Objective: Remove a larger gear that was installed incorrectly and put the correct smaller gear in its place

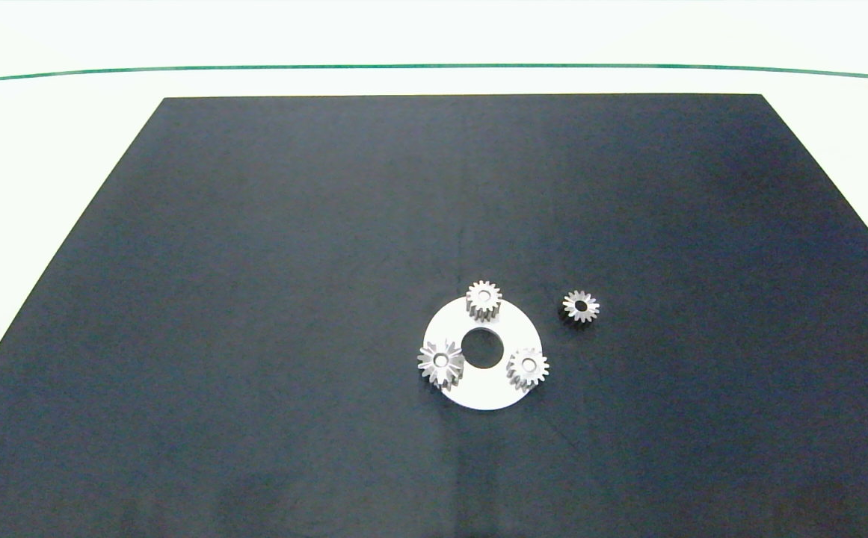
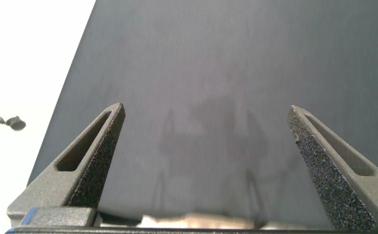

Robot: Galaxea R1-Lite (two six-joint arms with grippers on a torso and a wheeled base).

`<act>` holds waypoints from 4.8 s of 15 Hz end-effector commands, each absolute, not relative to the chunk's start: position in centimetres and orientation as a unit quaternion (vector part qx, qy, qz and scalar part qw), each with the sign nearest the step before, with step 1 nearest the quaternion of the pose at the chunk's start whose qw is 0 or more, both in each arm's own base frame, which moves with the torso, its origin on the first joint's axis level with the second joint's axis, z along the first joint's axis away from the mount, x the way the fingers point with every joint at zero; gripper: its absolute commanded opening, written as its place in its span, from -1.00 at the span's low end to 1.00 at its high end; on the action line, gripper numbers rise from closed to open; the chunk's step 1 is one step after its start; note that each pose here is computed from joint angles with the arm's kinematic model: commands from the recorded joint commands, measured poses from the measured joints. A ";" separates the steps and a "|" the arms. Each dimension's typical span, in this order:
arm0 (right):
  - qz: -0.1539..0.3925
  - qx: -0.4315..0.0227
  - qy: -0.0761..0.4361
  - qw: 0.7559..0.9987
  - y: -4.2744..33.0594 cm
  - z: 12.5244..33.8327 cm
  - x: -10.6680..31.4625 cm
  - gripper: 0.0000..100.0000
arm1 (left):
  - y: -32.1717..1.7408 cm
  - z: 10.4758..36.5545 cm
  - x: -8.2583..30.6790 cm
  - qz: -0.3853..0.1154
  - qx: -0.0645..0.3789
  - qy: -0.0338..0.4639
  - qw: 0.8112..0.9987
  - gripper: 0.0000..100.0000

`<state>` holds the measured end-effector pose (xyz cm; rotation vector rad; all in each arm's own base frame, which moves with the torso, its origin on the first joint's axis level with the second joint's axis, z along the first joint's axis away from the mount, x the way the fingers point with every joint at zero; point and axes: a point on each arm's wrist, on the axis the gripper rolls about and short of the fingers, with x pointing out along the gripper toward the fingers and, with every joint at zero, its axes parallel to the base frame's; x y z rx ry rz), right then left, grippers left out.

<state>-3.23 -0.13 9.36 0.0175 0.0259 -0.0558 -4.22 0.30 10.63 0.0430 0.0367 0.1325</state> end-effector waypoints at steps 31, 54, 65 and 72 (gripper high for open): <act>0.025 0.015 0.150 0.988 0.3 26.3 8.6 1.00 | -7.6 25.0 13.0 -0.266 0.301 0.206 0.893 1.00; 0.021 0.015 0.161 0.987 0.3 25.8 8.9 1.00 | -21.4 22.0 20.6 -0.324 0.406 0.234 0.822 1.00; 0.022 0.015 0.165 0.986 0.3 25.7 9.0 1.00 | -24.3 20.4 21.9 -0.324 0.416 0.246 0.814 1.00; 0.023 0.015 0.173 0.985 0.3 25.2 9.1 1.00 | -25.9 19.6 22.9 -0.326 0.412 0.252 0.813 1.00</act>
